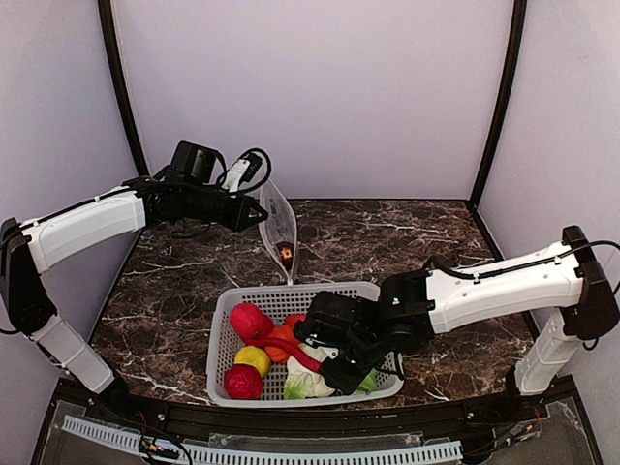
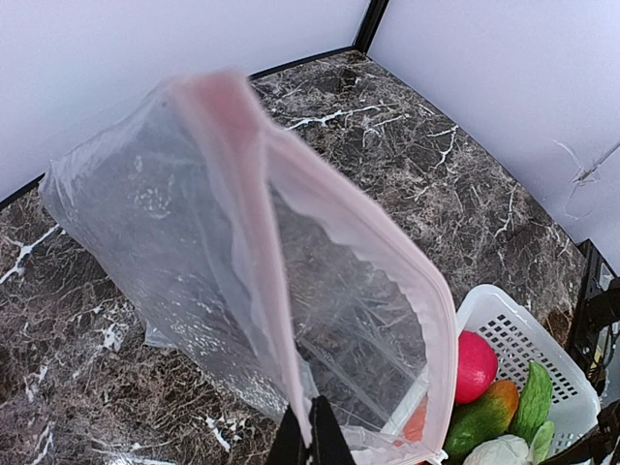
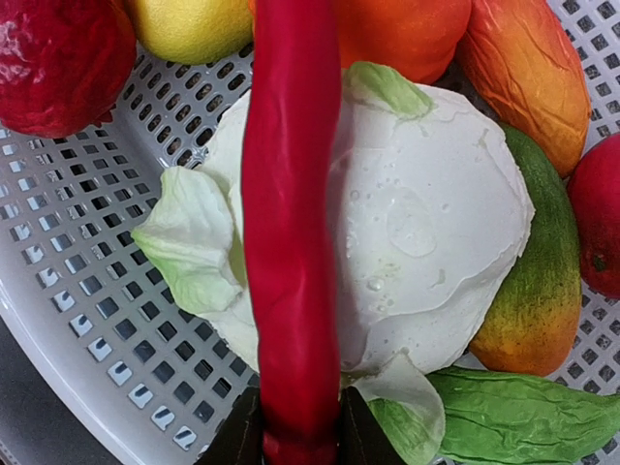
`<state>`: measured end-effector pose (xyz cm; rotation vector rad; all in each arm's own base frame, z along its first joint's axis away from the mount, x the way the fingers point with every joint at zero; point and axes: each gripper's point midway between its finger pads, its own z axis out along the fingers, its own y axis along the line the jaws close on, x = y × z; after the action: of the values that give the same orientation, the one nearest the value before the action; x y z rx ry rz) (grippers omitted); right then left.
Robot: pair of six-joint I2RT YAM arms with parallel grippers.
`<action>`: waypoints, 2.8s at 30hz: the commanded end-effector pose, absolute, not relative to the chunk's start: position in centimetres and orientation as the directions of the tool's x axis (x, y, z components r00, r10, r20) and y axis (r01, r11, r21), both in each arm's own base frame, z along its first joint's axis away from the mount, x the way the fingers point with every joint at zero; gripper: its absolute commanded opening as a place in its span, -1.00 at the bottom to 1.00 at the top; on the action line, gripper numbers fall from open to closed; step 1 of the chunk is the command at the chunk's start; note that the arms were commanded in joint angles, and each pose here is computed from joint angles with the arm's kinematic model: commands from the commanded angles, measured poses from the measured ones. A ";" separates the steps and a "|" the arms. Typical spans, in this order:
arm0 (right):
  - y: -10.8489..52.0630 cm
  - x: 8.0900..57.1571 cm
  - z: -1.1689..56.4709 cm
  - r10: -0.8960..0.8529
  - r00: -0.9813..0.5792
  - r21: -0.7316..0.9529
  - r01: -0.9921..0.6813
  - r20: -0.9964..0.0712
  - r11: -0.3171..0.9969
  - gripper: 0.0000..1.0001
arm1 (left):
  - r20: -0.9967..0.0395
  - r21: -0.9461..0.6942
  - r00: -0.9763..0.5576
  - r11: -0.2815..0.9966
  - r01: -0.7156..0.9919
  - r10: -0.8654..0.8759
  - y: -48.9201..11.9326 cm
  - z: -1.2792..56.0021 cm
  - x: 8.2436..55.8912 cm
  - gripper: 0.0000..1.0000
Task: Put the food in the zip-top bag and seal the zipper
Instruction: Pick up the fake vegetable from the bin, then place the fake vegetable in the zipper food storage bag.
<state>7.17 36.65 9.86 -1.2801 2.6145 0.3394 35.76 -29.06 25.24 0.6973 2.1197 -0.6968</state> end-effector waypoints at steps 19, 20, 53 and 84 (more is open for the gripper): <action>35.0 9.0 19.3 -0.582 -0.655 0.150 -0.716 -0.481 0.682 -0.62 | -0.824 -0.252 -0.525 0.691 0.677 0.213 -28.7 26.8 35.3 -0.99; 35.0 9.3 19.7 -0.561 -0.669 0.162 -0.701 -0.488 0.695 -0.62 | -0.824 -0.254 -0.525 0.691 0.677 0.212 -28.7 26.8 35.3 -0.99; 39.2 18.4 22.1 -0.230 -0.879 0.397 -0.405 -0.419 0.824 -0.65 | -0.839 -0.286 -0.502 0.614 0.736 0.212 -30.0 27.4 34.1 -0.99; 41.3 27.6 22.6 -0.128 -0.899 0.435 -0.322 -0.418 0.841 -0.55 | -0.837 -0.299 -0.411 0.328 0.896 0.361 -35.1 26.6 28.3 -0.99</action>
<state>26.39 41.35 23.09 -0.3155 2.6380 0.7858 30.15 -34.10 26.44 0.9893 1.9774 -0.9855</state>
